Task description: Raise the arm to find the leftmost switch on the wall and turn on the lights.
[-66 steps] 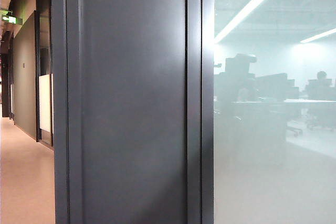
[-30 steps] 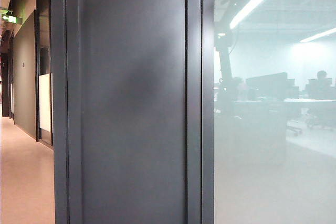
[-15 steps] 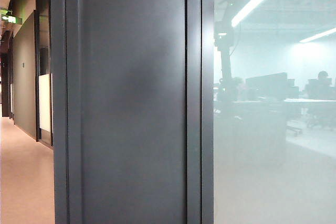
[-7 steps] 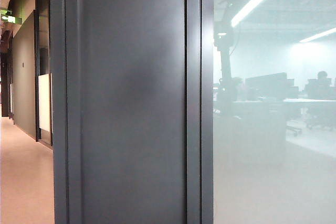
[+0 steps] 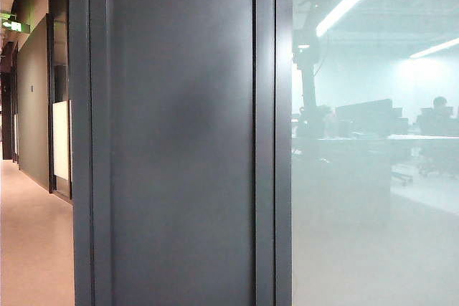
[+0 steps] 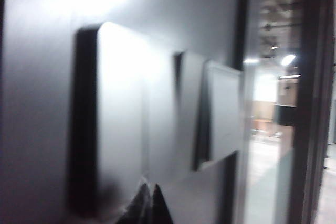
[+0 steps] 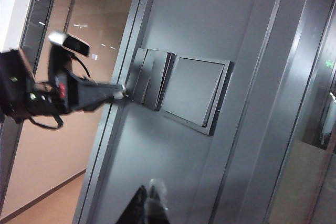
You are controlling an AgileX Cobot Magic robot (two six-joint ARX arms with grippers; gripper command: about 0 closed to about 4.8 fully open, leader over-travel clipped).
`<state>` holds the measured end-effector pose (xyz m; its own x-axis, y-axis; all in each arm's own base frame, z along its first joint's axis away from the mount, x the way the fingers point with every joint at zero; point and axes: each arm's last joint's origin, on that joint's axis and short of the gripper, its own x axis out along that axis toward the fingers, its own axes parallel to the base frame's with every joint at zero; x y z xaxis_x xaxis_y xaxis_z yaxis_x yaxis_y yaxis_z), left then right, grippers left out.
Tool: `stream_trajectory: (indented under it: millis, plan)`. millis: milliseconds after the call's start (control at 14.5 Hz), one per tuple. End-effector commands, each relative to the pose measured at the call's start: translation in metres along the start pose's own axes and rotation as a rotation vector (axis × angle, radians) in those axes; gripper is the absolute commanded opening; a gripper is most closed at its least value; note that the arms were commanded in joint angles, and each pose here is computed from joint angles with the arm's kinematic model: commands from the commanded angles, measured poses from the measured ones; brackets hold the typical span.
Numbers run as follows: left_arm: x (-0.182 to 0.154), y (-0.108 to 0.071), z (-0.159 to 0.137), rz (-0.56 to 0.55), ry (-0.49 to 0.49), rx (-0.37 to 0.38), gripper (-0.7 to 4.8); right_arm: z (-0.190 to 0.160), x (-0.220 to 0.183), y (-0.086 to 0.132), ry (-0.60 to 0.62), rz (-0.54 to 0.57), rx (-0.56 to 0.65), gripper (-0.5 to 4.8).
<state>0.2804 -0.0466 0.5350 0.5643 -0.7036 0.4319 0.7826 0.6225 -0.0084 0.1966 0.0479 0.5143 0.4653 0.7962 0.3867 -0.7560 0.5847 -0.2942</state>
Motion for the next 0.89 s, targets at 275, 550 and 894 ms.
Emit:
stream_trajectory:
  millis: [275,550,894]
  plan:
    - [0.002,0.005,-0.002,0.073,-0.025,0.054,-0.06,0.004,-0.001,0.001,-0.012,0.003,-0.009,-0.01]
    - [0.004,0.009,-0.006,0.103,-0.027,0.047,-0.06,0.004,-0.001,0.001,-0.013,0.003,-0.009,-0.01]
    - [0.007,0.016,-0.014,0.114,-0.01,0.032,-0.05,0.004,-0.001,0.002,-0.013,0.004,-0.009,0.0]
